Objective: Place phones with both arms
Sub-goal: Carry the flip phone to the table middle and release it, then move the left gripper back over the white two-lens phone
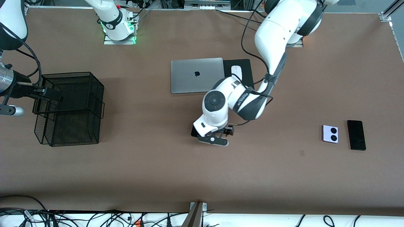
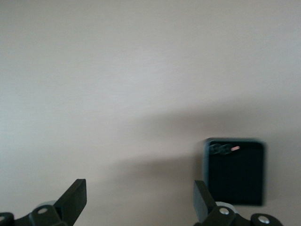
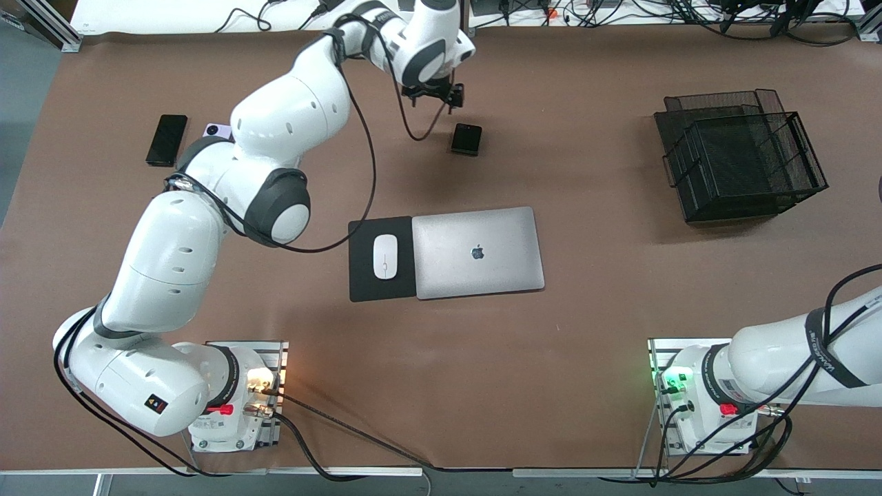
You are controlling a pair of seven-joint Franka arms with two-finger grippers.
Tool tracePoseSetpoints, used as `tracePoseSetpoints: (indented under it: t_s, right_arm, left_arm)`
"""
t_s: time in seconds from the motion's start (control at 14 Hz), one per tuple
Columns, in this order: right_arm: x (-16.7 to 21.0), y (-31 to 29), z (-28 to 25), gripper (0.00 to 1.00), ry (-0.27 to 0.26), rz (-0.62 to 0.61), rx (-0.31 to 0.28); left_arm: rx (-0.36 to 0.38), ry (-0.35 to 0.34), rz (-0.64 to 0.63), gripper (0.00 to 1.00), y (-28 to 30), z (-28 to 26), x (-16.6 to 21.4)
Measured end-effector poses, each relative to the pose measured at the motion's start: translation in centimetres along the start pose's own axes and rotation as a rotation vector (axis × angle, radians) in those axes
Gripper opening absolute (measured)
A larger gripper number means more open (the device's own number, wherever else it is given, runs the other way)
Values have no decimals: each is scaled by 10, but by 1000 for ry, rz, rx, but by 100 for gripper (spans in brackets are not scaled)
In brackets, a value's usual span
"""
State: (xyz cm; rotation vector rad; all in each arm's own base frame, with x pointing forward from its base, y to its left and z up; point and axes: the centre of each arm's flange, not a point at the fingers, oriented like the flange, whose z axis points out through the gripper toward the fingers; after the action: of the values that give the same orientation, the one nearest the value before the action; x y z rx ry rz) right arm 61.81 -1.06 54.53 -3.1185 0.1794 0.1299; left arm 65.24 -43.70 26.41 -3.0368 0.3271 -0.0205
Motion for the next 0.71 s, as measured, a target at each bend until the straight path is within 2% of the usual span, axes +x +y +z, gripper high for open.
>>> tracePoseSetpoints:
  t_s: [0.28,0.43,0.71]
  right_arm:
    - [0,0,0,100,0,1,0]
    - [0,0,0,100,0,1,0]
    - [0,1,1,100,0,1,0]
  left_arm:
    - [35,-109,118,100,-75,-15,9]
    - [36,-140,160,100,-110,-23,11]
    - [38,-190,141,100,-171,-19,10]
